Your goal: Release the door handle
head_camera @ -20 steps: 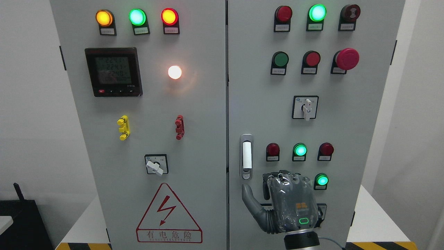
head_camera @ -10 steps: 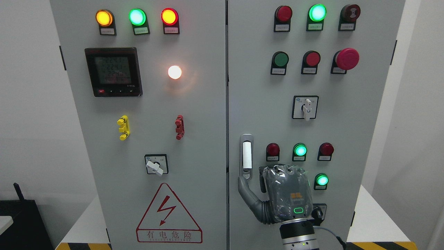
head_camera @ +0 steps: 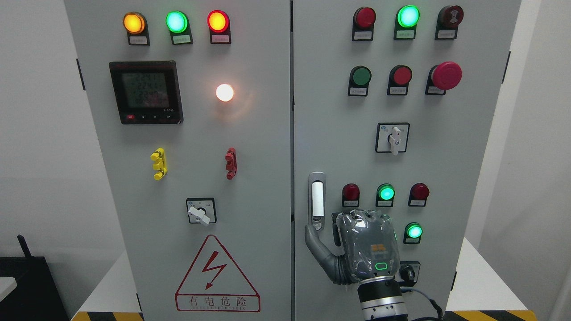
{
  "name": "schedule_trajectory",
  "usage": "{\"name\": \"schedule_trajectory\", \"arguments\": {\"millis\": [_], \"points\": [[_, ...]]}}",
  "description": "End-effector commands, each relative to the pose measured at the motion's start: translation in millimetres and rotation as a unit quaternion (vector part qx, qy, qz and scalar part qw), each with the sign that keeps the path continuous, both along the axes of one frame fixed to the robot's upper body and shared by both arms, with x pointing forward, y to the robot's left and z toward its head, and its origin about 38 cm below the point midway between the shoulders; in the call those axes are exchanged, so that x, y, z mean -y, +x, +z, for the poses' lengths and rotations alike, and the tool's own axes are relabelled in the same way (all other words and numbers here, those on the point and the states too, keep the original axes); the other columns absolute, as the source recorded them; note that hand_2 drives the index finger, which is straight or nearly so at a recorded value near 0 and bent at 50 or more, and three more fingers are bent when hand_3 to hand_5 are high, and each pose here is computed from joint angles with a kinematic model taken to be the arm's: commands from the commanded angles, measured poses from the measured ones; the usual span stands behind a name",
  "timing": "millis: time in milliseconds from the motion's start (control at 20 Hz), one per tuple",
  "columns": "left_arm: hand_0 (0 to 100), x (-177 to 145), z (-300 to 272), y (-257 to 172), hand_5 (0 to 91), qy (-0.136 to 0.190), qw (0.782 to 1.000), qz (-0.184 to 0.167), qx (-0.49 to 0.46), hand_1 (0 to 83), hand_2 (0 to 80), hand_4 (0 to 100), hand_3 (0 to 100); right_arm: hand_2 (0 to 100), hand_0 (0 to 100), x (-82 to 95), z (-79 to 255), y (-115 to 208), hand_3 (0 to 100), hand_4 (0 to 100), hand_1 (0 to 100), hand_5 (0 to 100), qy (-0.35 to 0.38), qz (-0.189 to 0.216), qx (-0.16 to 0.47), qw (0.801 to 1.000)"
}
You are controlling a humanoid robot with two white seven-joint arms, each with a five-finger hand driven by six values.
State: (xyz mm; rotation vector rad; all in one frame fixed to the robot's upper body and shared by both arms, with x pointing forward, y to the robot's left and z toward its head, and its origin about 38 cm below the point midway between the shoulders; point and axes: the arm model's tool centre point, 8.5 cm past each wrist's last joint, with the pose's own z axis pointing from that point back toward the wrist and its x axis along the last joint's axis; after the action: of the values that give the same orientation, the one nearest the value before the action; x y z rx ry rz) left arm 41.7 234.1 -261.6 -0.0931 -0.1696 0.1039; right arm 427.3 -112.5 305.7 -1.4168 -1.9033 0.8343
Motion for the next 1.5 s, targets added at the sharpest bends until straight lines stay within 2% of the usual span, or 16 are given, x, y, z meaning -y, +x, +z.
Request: {"name": "schedule_trajectory", "arguments": {"millis": [0,1453], "points": [[12,-0.3,0.0,-4.9,0.0,0.001,1.0,0.006,-0.004,38.9,0.0,0,0,92,36,-2.4,-0.7,4.5,100,99,0,93,-0.004,0.001,-0.004,1.0],[12,0.7,0.0,-5.1,0.0,0.0,1.0,0.006,-0.005,38.9,0.0,0,0,93,34,-3.9,3.9,9.5,100,99,0,93,-0.001,-0.002,-0.003,1.0]]}}
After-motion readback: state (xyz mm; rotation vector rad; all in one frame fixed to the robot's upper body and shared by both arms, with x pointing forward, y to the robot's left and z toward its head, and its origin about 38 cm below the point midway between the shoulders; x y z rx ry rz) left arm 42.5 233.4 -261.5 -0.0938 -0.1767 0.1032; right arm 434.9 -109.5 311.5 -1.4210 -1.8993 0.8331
